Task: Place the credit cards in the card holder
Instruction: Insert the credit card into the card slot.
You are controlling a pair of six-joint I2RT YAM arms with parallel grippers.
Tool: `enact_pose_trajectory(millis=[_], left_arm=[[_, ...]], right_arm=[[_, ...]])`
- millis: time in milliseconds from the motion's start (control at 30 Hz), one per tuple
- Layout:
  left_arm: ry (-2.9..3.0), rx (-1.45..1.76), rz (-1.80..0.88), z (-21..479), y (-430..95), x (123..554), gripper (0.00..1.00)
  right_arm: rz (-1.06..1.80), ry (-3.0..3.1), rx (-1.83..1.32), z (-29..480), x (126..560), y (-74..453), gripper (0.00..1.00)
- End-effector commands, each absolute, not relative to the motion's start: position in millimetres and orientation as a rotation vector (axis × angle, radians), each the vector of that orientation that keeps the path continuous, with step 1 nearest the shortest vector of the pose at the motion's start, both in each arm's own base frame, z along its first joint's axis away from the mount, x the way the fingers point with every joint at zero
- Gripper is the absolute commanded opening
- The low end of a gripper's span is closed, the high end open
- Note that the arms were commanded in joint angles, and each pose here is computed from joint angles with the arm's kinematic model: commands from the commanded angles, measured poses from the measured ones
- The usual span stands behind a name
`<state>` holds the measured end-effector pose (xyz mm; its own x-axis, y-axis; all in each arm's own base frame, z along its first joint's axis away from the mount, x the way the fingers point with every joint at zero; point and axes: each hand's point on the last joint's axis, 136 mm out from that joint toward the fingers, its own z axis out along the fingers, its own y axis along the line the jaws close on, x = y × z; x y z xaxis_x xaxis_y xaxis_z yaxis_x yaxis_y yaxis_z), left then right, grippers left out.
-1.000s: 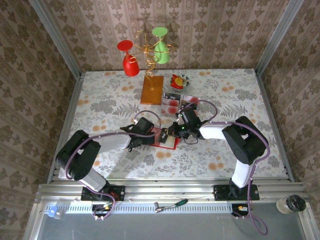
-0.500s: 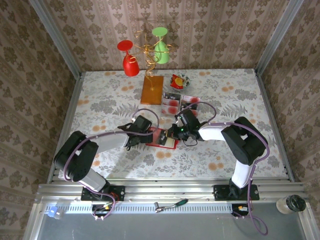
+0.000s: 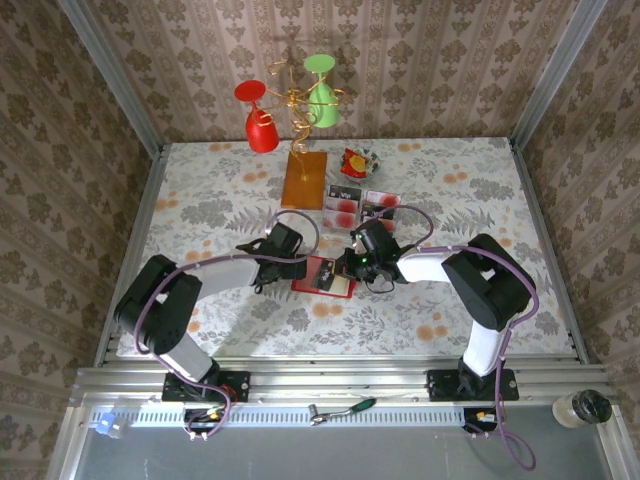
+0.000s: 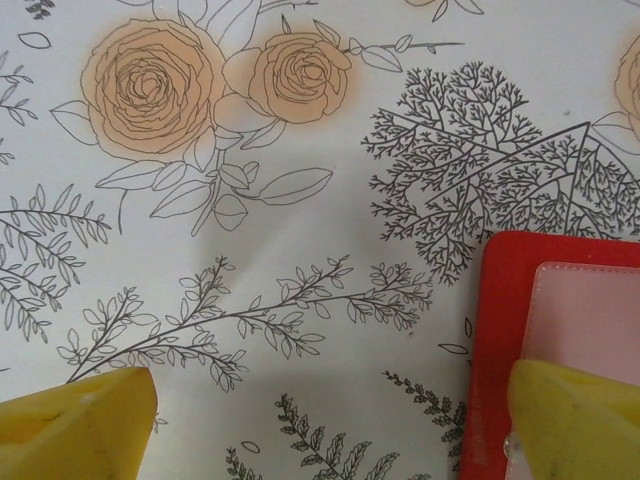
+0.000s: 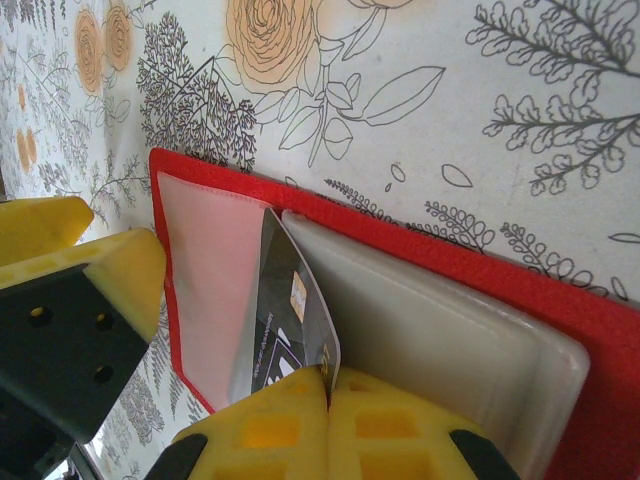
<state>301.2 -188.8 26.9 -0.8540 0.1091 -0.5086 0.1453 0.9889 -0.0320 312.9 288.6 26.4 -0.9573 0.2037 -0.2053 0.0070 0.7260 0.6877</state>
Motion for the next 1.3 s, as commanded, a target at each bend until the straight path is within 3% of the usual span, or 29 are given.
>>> enact_pose_trajectory(millis=[0,1267], left_arm=[[2.627,0.201,-0.08,16.1,-185.5,296.0,0.92],[2.63,0.182,-0.097,14.9,-185.1,293.7,0.92]], right_arm=[[0.923,2.777,0.185,4.9,292.8,271.6,0.0],[0.949,2.904,0.107,-8.8,290.8,288.1,0.0]])
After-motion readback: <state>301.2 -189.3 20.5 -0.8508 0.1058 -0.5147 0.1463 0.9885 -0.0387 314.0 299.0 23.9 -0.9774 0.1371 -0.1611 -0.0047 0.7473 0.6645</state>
